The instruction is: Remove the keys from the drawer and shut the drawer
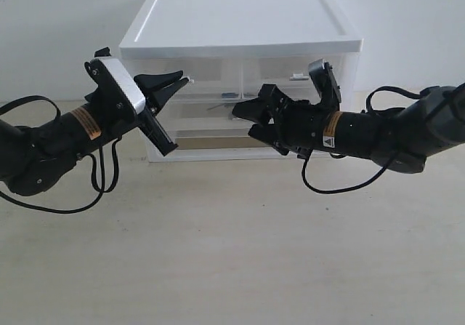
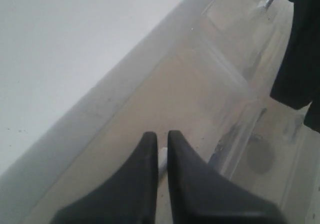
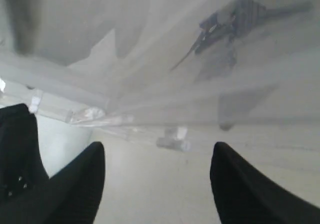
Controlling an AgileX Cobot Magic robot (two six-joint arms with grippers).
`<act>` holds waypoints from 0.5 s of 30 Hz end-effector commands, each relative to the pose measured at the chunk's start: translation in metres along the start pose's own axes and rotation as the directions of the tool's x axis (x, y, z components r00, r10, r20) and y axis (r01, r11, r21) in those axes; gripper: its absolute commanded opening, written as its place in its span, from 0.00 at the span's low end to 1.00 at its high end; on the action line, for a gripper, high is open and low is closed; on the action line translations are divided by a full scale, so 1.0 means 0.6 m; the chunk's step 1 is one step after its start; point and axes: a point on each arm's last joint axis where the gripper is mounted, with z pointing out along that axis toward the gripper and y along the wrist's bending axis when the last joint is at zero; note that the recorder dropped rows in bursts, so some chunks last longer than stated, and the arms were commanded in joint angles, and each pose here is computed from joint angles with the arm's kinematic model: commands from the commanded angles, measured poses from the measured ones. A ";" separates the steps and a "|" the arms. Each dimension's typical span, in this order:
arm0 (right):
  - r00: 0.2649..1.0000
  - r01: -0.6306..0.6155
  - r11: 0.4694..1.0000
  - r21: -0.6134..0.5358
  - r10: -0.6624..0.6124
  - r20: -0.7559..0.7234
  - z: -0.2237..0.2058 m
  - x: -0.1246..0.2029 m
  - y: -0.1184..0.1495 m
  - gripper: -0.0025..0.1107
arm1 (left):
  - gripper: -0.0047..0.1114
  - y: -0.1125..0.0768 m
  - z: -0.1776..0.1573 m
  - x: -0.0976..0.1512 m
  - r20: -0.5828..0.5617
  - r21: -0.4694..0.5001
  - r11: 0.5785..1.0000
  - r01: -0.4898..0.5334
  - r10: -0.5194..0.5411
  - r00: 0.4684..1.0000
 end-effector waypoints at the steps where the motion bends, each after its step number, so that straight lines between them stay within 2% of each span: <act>1: 1.000 0.013 0.998 0.061 -0.014 0.022 0.005 -0.010 -0.006 0.52 | 0.08 0.011 0.002 0.009 -0.053 -0.039 0.999 0.014 -0.016 0.998; 4: 0.999 -0.003 0.998 0.067 0.000 0.045 0.005 -0.015 -0.006 0.44 | 0.08 0.012 0.002 0.008 -0.052 -0.040 0.999 0.013 -0.015 0.999; 6: 0.999 0.007 0.999 0.032 -0.008 0.049 0.008 -0.019 0.002 0.36 | 0.08 0.012 0.002 0.008 -0.052 -0.040 0.999 0.013 -0.015 0.999; 8: 0.999 0.008 1.000 0.003 -0.008 0.048 0.008 -0.019 0.006 0.36 | 0.08 0.012 0.002 0.008 -0.052 -0.040 0.999 0.013 -0.015 0.999; 11: 0.998 -0.006 0.999 0.037 0.004 0.061 0.008 -0.020 0.000 0.36 | 0.08 0.012 0.002 0.008 -0.052 -0.040 0.999 0.013 -0.015 0.999; 15: 0.997 -0.035 0.999 0.026 0.033 0.064 0.019 -0.011 -0.013 0.36 | 0.08 0.012 0.002 0.008 -0.052 -0.040 0.999 0.013 -0.015 0.999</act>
